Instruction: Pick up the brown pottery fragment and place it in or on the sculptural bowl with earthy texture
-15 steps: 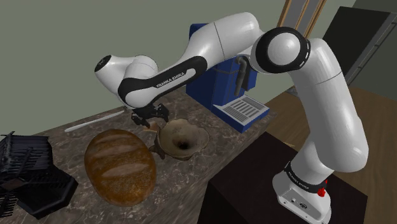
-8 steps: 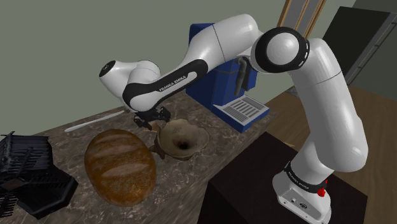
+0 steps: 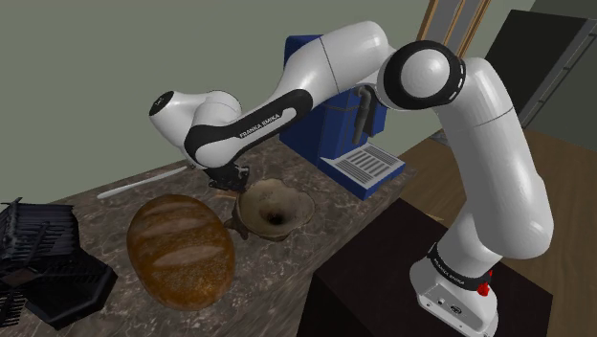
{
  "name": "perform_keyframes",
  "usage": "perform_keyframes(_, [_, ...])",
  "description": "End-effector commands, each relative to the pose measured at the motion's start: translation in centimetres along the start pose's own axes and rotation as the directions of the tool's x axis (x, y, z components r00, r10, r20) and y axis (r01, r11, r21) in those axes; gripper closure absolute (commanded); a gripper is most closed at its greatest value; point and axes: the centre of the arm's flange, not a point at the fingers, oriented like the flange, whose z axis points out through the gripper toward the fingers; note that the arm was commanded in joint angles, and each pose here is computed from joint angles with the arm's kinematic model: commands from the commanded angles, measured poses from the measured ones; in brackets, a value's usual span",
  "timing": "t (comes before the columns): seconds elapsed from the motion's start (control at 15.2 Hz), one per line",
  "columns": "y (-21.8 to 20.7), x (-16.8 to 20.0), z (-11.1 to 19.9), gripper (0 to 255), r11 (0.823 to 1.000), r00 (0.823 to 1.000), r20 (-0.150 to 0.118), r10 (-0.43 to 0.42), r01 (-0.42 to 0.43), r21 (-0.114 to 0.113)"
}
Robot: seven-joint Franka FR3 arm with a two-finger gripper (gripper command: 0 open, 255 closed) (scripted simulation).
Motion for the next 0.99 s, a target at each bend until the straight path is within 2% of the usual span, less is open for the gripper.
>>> perform_keyframes(0.0, [0.0, 0.0, 0.0, 255, 1.000, 1.000, 0.000, 0.000, 0.000, 0.000])
perform_keyframes(0.26, [0.0, 0.0, 0.0, 255, 1.000, 1.000, 0.000, 0.000, 0.000, 0.000])
perform_keyframes(0.33, [0.0, 0.0, 0.0, 0, 1.000, 1.000, 0.000, 0.000, 0.000, 0.000])
perform_keyframes(0.4, [0.2, 1.5, 0.1, 0, 0.998, 0.999, 0.027, -0.027, 0.025, 0.063])
perform_keyframes(0.53, [0.5, 4.6, 0.3, 0, 0.980, 0.994, 0.075, -0.085, 0.069, 0.189])
perform_keyframes(0.59, [0.6, 6.2, 0.5, 0, 0.964, 0.989, 0.097, -0.116, 0.088, 0.251])
perform_keyframes(0.73, [0.6, 9.2, 1.1, 0, 0.919, 0.974, 0.133, -0.181, 0.120, 0.375])
perform_keyframes(0.79, [0.5, 10.3, 1.3, 0, 0.899, 0.968, 0.144, -0.206, 0.129, 0.418])
perform_keyframes(0.92, [0.1, 10.1, 2.3, 0, 0.899, 0.968, 0.144, -0.206, 0.129, 0.418])
